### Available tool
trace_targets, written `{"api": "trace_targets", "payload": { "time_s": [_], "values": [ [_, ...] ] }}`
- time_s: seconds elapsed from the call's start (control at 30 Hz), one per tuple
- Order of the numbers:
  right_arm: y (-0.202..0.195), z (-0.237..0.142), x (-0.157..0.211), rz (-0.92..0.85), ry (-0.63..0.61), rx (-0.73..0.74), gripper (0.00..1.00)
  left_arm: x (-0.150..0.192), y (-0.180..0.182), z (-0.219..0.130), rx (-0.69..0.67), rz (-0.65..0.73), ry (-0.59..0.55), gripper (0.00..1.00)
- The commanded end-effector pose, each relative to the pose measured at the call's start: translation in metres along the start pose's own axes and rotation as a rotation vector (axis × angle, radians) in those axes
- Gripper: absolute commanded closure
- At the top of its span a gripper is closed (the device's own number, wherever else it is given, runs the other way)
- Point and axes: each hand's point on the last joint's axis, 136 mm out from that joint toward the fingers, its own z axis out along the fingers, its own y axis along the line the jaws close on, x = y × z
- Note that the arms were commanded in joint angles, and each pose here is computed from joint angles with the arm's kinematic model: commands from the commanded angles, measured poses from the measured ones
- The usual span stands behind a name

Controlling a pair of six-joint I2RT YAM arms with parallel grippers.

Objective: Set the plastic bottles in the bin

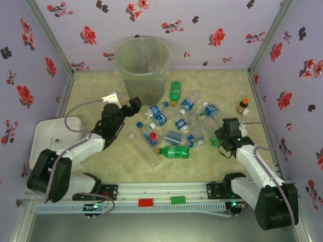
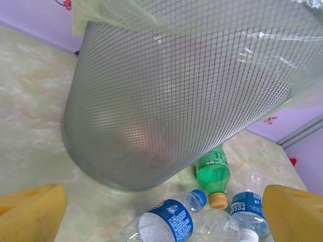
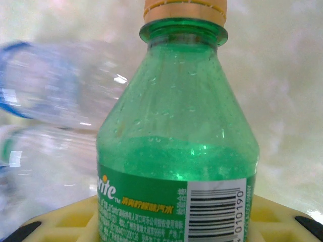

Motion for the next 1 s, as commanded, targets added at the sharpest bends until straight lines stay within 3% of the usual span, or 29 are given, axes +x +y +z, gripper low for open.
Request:
{"api": "trace_targets", "payload": {
  "time_s": [0.0, 0.3, 0.53, 0.73, 0.97],
  "values": [
    [0.042, -0.027, -0.035, -0.138, -0.102, -0.069, 0.65, -0.015, -0.003, -0.005, -0.012, 0.027, -0.051, 0.0],
    [0.22, -0.089, -0.064, -0.51, -0.222, -0.373, 0.67, -0.024, 0.025, -0.009, -0.111, -0.016, -0.06, 0.0],
    [0.358, -0.142, -0.055, -0.622, -0.274, -0.712, 0.67, -0.027, 0.049, -0.017, -0.186, -0.08, -0.051, 0.0],
    [0.439, -0.166, -0.026, -0.654, -0.267, -0.942, 0.67, -0.021, 0.061, -0.026, -0.216, -0.095, -0.037, 0.0],
    [0.5, -0.16, 0.013, -0.74, -0.22, -1.05, 0.67, -0.016, 0.065, -0.029, -0.223, -0.06, -0.009, 0.0]
  ]
}}
